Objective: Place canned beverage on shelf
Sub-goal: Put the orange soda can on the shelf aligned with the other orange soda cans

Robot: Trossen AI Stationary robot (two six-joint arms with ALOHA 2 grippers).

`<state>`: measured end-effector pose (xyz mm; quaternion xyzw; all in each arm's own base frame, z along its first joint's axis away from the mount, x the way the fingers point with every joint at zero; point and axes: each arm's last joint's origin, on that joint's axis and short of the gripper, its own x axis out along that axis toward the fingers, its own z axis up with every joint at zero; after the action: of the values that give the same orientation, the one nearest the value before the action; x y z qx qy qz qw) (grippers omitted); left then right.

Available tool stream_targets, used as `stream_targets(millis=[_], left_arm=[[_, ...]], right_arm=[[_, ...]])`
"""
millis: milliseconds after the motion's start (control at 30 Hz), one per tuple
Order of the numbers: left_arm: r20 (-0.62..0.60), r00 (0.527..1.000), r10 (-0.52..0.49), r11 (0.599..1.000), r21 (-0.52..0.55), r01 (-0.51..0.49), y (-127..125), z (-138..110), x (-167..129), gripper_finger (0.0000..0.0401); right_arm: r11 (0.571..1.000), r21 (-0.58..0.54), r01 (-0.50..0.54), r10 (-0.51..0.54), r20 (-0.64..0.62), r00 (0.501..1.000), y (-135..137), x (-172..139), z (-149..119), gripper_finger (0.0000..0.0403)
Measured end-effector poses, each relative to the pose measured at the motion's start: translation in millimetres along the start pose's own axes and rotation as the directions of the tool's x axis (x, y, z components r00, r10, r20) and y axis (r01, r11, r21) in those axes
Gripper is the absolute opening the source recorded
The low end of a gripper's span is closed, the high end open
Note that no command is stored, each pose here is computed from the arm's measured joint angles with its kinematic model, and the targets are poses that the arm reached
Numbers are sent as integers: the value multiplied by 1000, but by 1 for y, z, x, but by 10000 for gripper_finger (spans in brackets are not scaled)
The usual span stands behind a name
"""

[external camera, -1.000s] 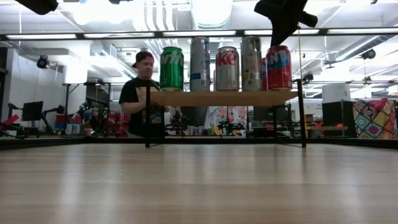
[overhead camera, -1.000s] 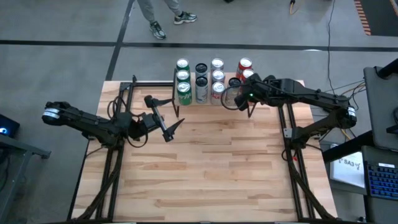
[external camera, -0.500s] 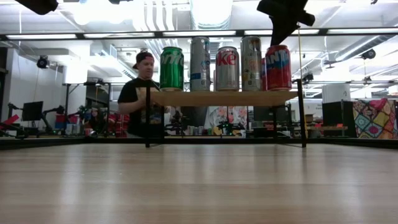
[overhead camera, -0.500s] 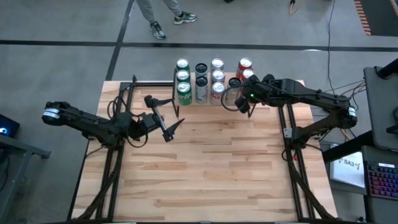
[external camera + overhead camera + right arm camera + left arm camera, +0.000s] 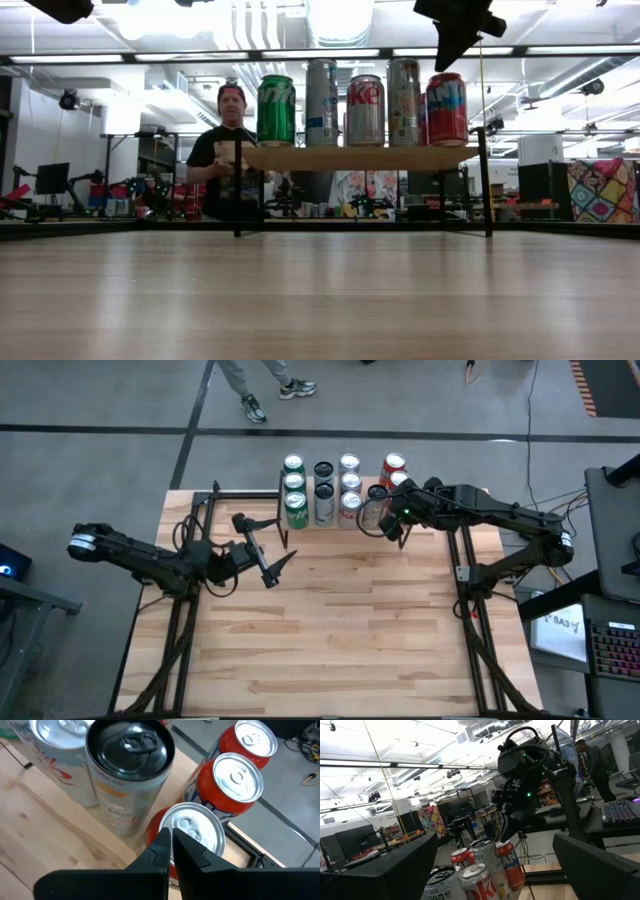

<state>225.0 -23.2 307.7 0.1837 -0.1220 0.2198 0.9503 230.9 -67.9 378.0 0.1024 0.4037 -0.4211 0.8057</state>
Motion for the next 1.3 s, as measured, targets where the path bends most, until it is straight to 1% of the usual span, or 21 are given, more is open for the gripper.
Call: stream_targets(millis=[400,767,867,967,1033,1067,1100,1167,1233,1300], left_arm=[[-4,1000,-2,1000,3,2,0,0,0,382],[-13,1000,-7,1000,-17,7,-1,-1,0,382],[-20,1000,-11,1000,-20,11,-1,-2,0,382],[-24,1000,-14,1000,-28,14,-2,-3,0,382],[-27,1000,-16,999,-39,15,-2,-3,0,382],[-27,999,-16,999,-44,15,-2,-3,0,381],[-30,999,-18,999,-45,16,-2,-3,0,381],[-32,999,-19,998,-54,17,-2,-3,0,381],[-32,999,-19,998,-63,17,-2,-3,0,382],[-32,999,-19,998,-67,17,-2,-3,0,381]], right_arm=[[1000,-1,-9,9,34,999,0,-7,5,9],[997,-20,-76,77,54,996,19,-20,-3,9],[994,-16,-107,108,51,993,26,-23,-7,9],[983,-25,-182,182,11,983,32,-27,-11,9],[973,7,-232,232,-31,972,34,-28,-14,9],[971,33,-237,239,-60,969,34,-28,-16,9],[971,56,-230,235,-92,968,33,-28,-19,9],[979,86,-184,196,-167,966,28,-28,-26,9],[989,101,-107,128,-230,965,22,-28,-33,9],[995,97,-14,39,-258,965,15,-29,-38,9]])
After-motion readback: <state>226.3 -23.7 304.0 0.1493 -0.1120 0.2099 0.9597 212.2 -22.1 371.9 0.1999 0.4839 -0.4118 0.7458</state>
